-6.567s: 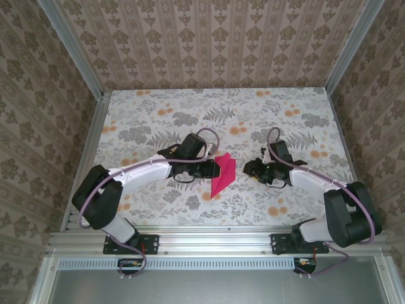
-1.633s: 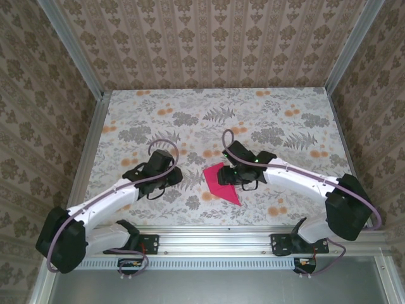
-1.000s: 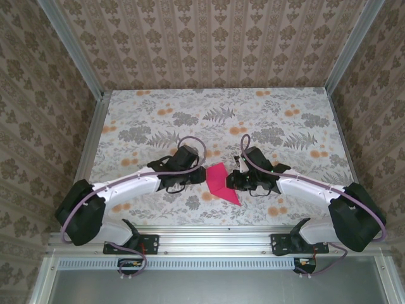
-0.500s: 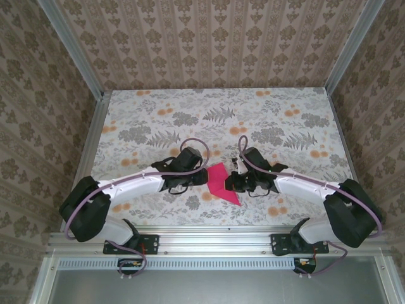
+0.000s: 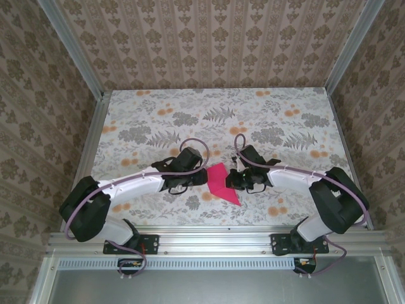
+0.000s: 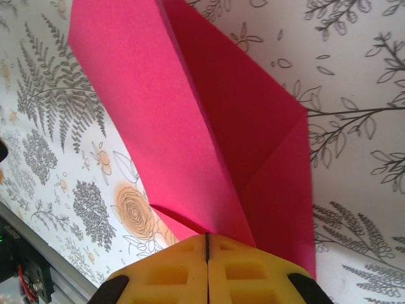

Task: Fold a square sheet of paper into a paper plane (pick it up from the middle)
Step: Fold the wing for the fifth time at the center of the table.

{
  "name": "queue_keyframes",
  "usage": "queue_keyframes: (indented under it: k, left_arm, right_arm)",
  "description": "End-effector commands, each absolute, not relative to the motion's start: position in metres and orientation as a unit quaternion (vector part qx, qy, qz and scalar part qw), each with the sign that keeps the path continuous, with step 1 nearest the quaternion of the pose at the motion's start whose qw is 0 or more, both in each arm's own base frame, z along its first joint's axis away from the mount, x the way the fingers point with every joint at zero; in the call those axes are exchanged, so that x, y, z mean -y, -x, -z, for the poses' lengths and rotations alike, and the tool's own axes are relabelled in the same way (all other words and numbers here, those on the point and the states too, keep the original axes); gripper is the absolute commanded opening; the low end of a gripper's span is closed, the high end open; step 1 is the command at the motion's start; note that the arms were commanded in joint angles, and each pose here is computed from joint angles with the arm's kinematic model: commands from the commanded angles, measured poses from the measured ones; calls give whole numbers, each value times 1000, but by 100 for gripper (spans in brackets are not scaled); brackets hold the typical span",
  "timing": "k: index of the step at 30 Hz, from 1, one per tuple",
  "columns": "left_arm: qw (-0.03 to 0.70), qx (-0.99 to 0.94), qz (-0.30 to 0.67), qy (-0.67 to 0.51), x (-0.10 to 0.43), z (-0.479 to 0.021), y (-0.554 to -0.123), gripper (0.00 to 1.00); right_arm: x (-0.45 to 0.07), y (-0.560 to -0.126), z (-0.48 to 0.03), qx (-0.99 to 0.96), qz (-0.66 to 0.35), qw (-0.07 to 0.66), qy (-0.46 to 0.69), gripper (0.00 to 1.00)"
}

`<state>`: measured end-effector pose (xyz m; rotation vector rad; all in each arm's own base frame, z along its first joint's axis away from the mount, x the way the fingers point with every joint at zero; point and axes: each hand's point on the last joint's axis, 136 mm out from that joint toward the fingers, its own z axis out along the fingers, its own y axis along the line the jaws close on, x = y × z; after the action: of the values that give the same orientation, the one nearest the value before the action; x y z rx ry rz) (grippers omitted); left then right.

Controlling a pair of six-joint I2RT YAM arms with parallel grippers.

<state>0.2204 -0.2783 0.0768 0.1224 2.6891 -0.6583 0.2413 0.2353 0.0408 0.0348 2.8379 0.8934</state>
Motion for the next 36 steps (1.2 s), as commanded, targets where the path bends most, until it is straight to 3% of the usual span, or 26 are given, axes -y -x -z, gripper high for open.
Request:
queue_keyframes:
  k: [1,17,25,36]
  left_arm:
    - [186,-955,228,-34,279,-79,-224,34]
    - [156,-954,253,-48,297,-76,-220,36]
    - [123,-957,261,-28,306,-64,-207,54]
    - [91,-956,277,22,321,-44,-192,56]
  right_arm:
    - [-230,-246,-37,-953,-291,87,-12,7]
    - [-206,-236,12,-944,-318,50,-74,8]
    - [-199,-237,17,-930,-347,55,-106,9]
    - [-196,-242,19,-917,-371,64,-135,10]
